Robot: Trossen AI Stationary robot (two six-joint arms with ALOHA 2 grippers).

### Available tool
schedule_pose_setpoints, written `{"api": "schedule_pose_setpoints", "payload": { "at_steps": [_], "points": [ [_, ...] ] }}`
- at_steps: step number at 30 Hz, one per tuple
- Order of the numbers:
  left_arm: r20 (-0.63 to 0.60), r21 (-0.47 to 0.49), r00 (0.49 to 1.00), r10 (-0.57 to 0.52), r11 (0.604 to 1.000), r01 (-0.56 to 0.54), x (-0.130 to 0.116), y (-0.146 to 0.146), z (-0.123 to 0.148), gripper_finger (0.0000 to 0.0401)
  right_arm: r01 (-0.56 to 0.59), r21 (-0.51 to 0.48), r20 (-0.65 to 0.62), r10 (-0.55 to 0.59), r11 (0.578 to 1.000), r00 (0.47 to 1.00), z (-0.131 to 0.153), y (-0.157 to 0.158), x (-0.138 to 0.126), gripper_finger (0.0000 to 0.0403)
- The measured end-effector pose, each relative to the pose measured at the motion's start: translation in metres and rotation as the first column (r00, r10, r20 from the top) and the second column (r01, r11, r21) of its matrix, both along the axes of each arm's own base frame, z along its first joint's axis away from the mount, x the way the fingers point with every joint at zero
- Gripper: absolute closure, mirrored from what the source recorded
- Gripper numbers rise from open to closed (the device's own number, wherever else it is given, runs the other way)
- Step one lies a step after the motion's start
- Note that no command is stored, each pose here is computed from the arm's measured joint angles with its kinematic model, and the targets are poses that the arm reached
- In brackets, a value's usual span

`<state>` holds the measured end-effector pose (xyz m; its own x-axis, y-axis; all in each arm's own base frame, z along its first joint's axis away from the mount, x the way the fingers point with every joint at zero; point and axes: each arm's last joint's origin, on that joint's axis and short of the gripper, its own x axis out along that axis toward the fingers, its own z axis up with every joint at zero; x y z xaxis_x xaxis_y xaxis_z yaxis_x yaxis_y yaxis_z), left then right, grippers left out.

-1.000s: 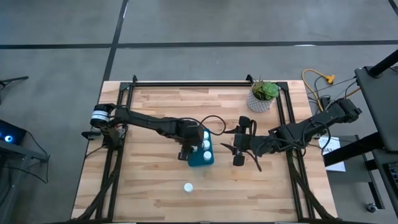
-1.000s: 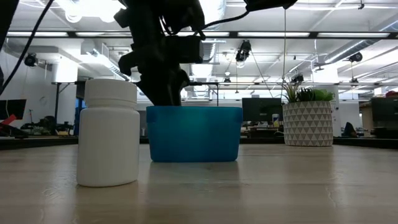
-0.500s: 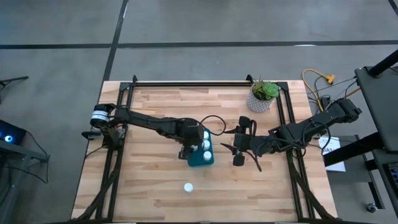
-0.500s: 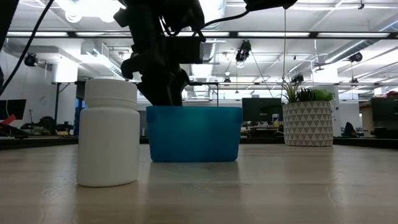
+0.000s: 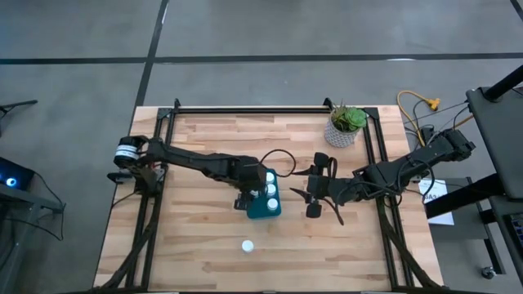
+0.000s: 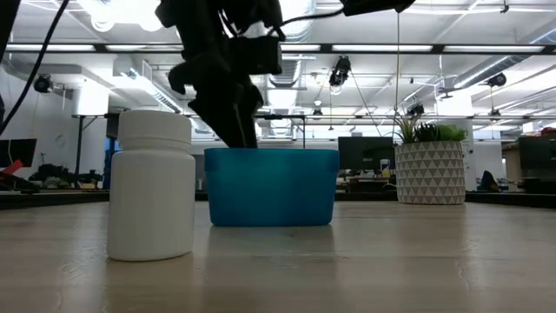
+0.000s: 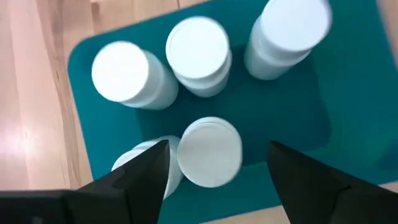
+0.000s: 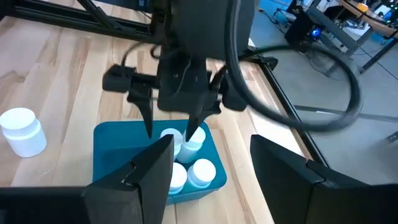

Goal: Pick and place pill bottles into a basket
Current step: Put the white pill bottle into the blue bin

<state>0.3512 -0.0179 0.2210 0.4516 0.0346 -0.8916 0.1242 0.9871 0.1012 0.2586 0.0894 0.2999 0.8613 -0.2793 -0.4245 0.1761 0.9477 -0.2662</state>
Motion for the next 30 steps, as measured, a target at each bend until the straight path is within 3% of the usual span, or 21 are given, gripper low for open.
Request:
{"api": "schedule_pose_setpoints", "payload": {
  "at_steps": [6,16,30],
  "points": [
    [0.053,-0.028,0.998,0.027,0.999,-0.026,-0.007,-0.005,0.017,0.0152,0.0,0.0,-0.001,0.0,1.0,1.0,0.0,0.0,0.0,0.0197],
    [0.125,-0.077,0.99,-0.068,0.994,0.078,-0.023,-0.04,0.041,0.0151,0.0,0.002,-0.002,0.0,1.0,1.0,-0.001,0.0,0.0,0.0197],
    [0.127,-0.139,0.973,-0.195,0.967,0.212,-0.042,-0.103,0.044,0.0151,0.0,0.001,-0.003,0.0,1.0,1.0,-0.001,0.0,0.0,0.0197]
  ]
}}
